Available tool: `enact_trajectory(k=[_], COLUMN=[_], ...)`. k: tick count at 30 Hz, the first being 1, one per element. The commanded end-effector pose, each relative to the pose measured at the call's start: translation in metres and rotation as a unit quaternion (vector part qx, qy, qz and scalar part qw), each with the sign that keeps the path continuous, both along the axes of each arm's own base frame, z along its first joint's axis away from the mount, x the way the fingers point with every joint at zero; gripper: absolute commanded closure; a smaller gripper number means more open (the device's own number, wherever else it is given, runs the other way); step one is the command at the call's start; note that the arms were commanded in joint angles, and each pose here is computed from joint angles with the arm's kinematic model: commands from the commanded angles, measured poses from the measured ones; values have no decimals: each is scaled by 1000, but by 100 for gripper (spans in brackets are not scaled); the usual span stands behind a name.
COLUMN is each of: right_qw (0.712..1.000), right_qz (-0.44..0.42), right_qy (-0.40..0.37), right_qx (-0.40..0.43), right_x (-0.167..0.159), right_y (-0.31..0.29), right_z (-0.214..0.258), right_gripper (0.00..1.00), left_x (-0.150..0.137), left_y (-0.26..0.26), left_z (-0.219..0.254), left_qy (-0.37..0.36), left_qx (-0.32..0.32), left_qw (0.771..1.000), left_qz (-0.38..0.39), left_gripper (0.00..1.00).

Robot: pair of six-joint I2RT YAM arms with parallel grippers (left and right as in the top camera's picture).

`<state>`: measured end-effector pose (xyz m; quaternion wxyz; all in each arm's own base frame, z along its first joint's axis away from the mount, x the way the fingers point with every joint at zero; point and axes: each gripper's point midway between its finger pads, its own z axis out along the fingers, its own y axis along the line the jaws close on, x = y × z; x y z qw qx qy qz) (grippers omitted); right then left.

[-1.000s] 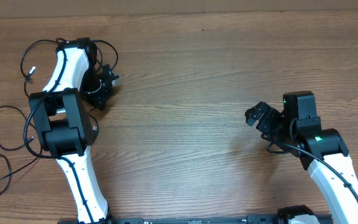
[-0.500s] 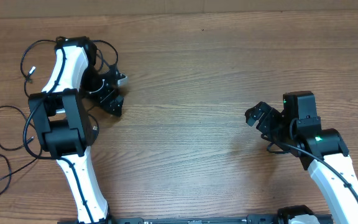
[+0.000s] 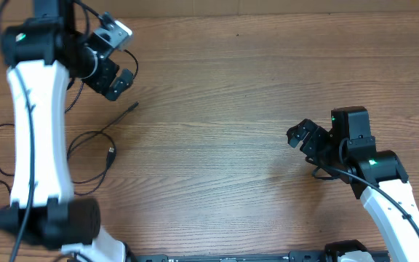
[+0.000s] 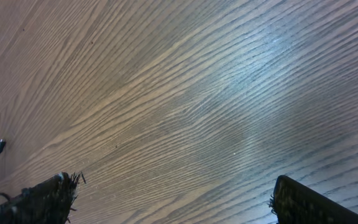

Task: Untangle cables

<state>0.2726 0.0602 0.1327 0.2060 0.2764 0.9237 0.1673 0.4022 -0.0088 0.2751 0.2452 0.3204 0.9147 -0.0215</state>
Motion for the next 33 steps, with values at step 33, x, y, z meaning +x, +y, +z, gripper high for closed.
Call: enact_trajectory(k=[33], right_qw=[1000], right_qz=[5], right_qy=[-14], right_qx=[3], right_x=[5], right_y=[2], right_z=[9], right_gripper=[0], left_x=[-266], left_y=[-43], left_z=[161], left_qy=[-227], left_qx=[-80], left_qw=[971], left_qz=[13], left_gripper=[0])
